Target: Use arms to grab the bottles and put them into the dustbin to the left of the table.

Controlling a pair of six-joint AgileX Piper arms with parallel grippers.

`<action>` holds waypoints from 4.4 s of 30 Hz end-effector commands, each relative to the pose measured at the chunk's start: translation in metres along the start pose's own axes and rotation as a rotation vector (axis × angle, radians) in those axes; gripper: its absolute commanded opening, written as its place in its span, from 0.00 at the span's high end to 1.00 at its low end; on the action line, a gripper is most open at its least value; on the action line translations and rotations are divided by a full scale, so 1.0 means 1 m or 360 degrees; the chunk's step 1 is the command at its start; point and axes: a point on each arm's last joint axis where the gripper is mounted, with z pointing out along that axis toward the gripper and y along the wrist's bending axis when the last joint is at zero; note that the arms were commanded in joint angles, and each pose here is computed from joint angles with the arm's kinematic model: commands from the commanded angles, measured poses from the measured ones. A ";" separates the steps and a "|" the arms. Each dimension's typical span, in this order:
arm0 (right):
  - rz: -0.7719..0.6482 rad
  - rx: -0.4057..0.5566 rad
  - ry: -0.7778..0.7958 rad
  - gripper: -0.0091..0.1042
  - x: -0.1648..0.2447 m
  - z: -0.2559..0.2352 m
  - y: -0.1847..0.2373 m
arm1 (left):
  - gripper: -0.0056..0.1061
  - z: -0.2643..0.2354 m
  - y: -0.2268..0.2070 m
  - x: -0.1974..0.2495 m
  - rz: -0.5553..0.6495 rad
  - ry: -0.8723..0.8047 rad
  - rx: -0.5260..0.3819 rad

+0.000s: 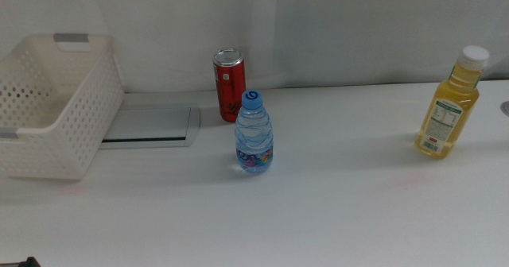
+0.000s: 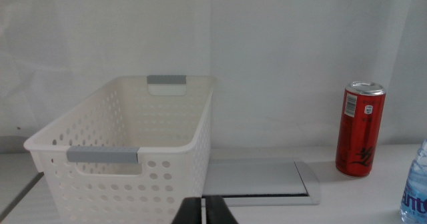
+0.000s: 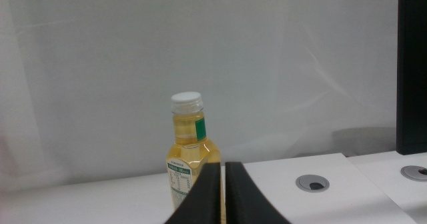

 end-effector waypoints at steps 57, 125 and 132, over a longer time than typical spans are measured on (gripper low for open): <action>0.0157 -0.0044 -0.0176 0.01 -0.008 -0.004 0.002 | 0.13 0.072 -0.085 -0.125 0.0208 -0.0015 0.0742; 0.0171 -0.0049 -0.0207 0.01 -0.010 -0.004 0.002 | 0.15 0.249 -0.233 0.094 -0.0002 0.0327 0.0819; 0.0171 -0.0049 -0.0207 0.01 -0.010 -0.004 0.002 | 0.64 0.254 -0.225 0.092 0.0031 0.0292 0.0654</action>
